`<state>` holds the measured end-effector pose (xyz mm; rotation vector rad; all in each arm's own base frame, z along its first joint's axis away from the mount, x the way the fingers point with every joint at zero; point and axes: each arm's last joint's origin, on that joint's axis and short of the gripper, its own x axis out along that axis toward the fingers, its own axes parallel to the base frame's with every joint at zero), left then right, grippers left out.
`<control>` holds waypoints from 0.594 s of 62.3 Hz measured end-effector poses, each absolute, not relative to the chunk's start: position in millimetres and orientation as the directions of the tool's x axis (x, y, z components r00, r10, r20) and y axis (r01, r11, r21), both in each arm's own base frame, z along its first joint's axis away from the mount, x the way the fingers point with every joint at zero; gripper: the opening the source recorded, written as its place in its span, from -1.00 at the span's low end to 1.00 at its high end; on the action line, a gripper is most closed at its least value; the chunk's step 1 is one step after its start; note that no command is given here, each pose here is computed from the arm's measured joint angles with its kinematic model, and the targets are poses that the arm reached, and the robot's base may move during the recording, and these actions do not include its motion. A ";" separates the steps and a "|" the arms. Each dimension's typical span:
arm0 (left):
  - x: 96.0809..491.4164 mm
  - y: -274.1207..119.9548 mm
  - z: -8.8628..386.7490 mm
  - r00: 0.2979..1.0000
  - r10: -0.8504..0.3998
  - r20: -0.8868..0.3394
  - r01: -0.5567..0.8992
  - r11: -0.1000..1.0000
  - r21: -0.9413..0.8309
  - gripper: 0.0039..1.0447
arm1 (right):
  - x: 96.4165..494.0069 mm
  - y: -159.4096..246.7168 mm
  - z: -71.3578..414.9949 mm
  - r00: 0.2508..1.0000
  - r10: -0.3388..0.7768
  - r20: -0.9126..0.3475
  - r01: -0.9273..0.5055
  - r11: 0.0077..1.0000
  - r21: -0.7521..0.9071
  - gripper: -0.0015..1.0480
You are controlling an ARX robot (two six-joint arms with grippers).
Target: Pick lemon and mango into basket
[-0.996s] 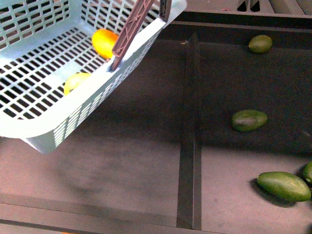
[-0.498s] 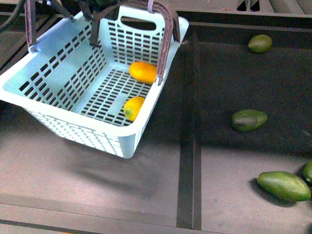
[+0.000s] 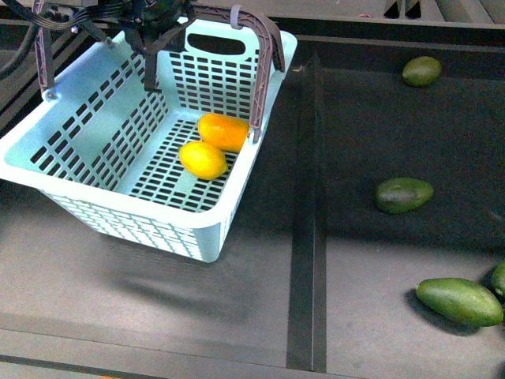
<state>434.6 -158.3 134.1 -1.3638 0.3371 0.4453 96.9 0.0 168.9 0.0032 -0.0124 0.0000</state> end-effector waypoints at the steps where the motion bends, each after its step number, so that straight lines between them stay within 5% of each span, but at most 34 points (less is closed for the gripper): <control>1: 434.0 -157.9 133.8 0.869 0.113 -0.482 -0.495 0.145 -0.857 -0.17 | 96.9 0.0 168.9 1.000 0.000 0.012 0.000 1.000 0.003 0.83; 20: 388.5 -125.6 158.7 0.771 0.274 -0.575 -0.629 0.181 -0.756 0.90 | 96.9 0.0 168.9 1.000 0.000 0.012 0.000 1.000 0.003 0.83; 31: 356.3 -107.8 183.3 0.759 0.322 -0.565 -0.635 0.180 -0.751 0.87 | 96.9 0.0 168.9 1.000 0.000 0.012 0.000 1.000 0.003 0.83; 37: 353.8 -107.1 188.5 0.828 0.236 -0.509 -0.558 0.252 -0.790 0.78 | 96.9 0.0 168.9 1.000 0.000 0.012 0.000 1.000 0.003 0.83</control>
